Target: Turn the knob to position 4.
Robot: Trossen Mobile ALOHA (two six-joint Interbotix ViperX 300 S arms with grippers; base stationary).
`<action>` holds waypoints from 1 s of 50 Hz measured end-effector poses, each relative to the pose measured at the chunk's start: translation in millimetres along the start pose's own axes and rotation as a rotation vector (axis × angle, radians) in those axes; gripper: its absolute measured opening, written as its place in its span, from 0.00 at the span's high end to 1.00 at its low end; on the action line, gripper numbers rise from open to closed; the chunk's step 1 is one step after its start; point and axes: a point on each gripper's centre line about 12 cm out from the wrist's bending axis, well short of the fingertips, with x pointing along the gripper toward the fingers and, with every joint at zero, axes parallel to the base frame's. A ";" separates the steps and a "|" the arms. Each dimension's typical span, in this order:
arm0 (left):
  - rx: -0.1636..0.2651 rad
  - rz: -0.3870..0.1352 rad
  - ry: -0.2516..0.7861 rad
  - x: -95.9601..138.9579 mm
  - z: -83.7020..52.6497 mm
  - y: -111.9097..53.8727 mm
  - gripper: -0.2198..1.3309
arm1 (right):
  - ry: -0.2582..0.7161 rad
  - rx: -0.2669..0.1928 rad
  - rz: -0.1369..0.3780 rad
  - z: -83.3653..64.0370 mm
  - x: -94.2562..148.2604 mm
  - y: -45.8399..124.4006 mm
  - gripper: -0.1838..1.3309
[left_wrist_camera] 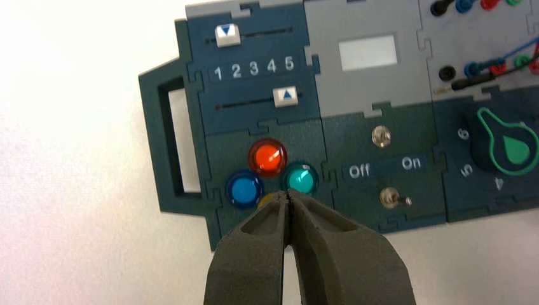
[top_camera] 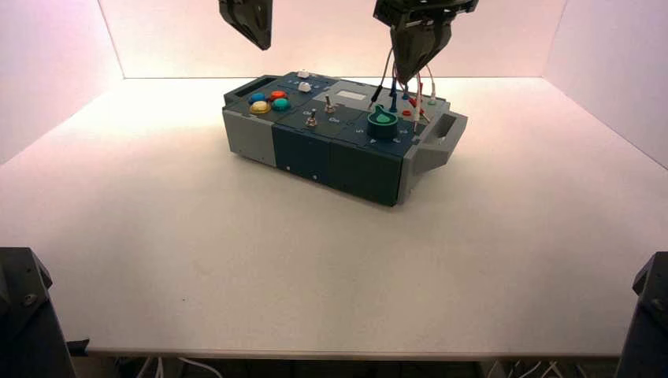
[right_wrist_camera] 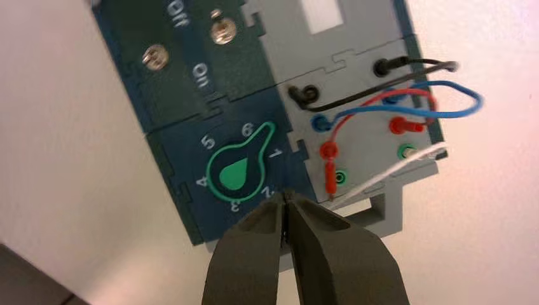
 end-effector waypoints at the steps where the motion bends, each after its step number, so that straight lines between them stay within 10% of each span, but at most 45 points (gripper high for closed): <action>1: -0.001 -0.003 0.005 -0.7 -0.1 0.3 0.96 | -0.003 0.011 -0.001 0.8 -0.7 -1.3 0.97; 19: 0.010 -0.032 0.048 -16.2 1.0 -4.6 0.96 | 0.020 0.125 0.010 2.6 9.8 -2.8 0.97; 50: 0.021 -0.032 0.025 -49.6 -4.3 -12.2 0.96 | 0.046 0.134 0.017 8.4 27.6 -3.5 0.97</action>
